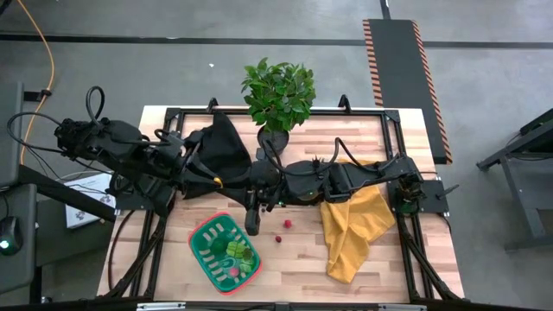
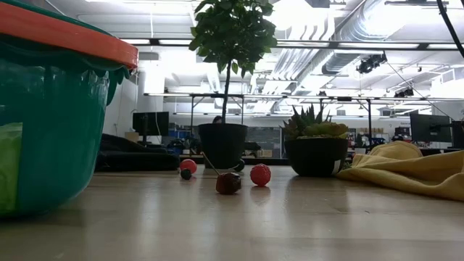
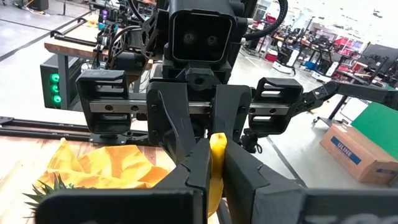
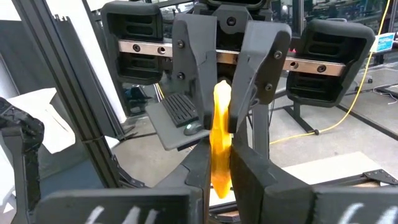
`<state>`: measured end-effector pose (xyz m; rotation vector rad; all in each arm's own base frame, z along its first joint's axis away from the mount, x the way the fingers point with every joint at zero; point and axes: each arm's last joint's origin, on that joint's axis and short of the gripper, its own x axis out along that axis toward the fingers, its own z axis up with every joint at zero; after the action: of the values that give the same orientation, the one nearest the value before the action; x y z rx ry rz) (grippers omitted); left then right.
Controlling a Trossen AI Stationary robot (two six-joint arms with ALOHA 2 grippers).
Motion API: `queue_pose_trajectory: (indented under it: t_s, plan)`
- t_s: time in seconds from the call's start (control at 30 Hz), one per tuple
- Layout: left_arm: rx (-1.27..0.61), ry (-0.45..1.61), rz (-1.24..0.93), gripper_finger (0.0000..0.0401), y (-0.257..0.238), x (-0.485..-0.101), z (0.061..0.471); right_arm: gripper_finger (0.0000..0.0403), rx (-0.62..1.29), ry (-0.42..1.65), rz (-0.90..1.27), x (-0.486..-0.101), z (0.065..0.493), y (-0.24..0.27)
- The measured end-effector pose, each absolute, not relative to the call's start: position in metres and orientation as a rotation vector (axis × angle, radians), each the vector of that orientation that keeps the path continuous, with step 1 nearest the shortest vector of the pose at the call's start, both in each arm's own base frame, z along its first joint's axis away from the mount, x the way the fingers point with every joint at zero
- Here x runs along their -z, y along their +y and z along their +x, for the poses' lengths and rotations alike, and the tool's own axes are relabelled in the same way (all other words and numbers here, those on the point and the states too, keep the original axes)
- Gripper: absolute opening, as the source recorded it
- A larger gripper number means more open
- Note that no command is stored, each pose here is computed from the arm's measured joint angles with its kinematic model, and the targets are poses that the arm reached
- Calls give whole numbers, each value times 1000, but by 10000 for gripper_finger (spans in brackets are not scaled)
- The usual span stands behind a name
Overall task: Pick and placing Produce into tupperware
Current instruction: Put the yellow corn into the blue basket
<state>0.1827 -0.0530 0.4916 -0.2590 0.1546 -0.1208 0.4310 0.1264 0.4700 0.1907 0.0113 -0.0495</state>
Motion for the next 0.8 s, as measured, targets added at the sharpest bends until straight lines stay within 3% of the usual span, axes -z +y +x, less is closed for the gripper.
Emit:
queue_pose_trajectory:
  t_s: [0.33, 0.8]
  plan:
    - [121, 154, -251, 14, -53, -492, 183, 42, 50, 12, 172, -470, 431, 126]
    - [124, 153, -235, 16, -53, -492, 183, 135, 76, 18, 171, -469, 431, 124]
